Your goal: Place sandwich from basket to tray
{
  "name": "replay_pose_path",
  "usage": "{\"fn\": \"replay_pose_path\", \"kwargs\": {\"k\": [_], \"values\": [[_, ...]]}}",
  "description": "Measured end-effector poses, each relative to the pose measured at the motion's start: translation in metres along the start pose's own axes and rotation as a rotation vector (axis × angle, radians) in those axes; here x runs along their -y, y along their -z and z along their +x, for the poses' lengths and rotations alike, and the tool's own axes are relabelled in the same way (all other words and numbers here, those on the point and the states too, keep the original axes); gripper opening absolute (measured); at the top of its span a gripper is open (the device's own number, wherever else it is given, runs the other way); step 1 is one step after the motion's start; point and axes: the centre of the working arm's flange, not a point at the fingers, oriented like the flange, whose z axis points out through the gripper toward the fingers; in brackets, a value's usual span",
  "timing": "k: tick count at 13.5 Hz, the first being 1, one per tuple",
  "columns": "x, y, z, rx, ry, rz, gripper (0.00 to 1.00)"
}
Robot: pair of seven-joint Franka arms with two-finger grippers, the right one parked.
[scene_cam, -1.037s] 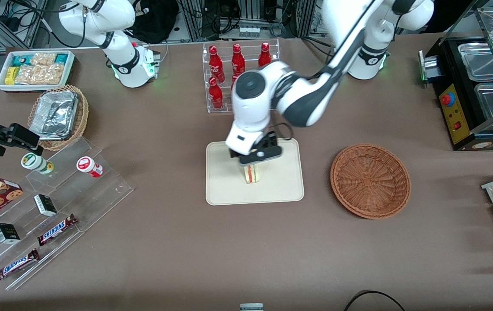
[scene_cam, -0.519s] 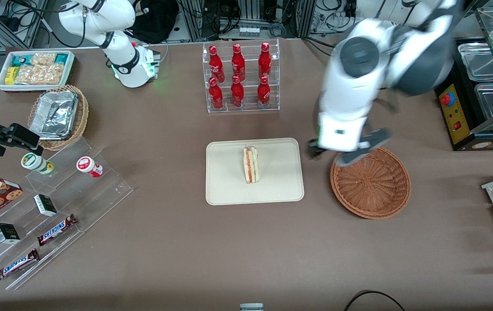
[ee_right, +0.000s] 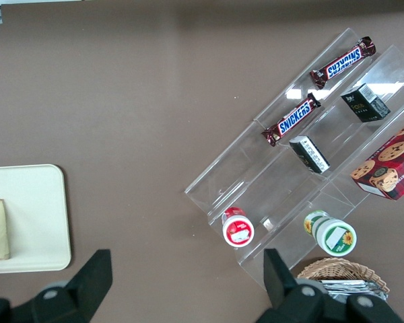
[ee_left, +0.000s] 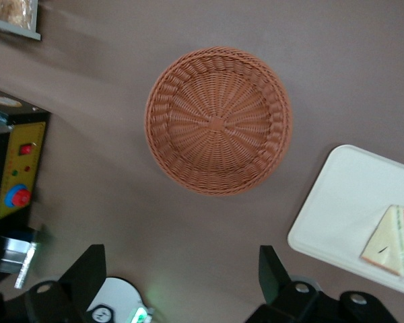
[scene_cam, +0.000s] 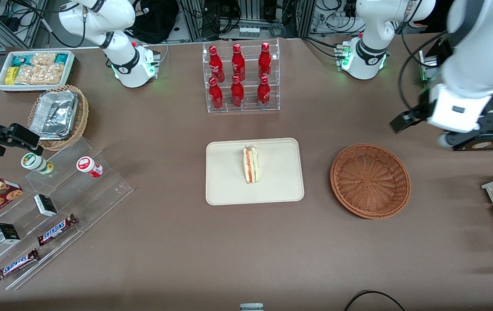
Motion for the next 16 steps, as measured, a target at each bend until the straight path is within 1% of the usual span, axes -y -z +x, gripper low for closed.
{"fn": "replay_pose_path", "kwargs": {"k": [2, 4, 5, 7, 8, 10, 13, 16], "values": [[0.031, 0.000, 0.010, 0.030, -0.058, 0.001, 1.00], [0.055, 0.000, 0.011, 0.055, -0.107, -0.003, 1.00], [0.064, -0.001, 0.009, 0.063, -0.124, -0.009, 1.00], [0.079, -0.003, -0.001, 0.079, -0.141, -0.034, 1.00], [0.086, -0.002, -0.003, 0.080, -0.145, -0.044, 1.00], [0.090, 0.000, -0.002, 0.069, -0.157, -0.056, 1.00], [0.071, 0.003, 0.001, 0.049, -0.202, -0.064, 1.00], [0.055, 0.011, 0.005, 0.010, -0.293, -0.072, 1.00]]}}
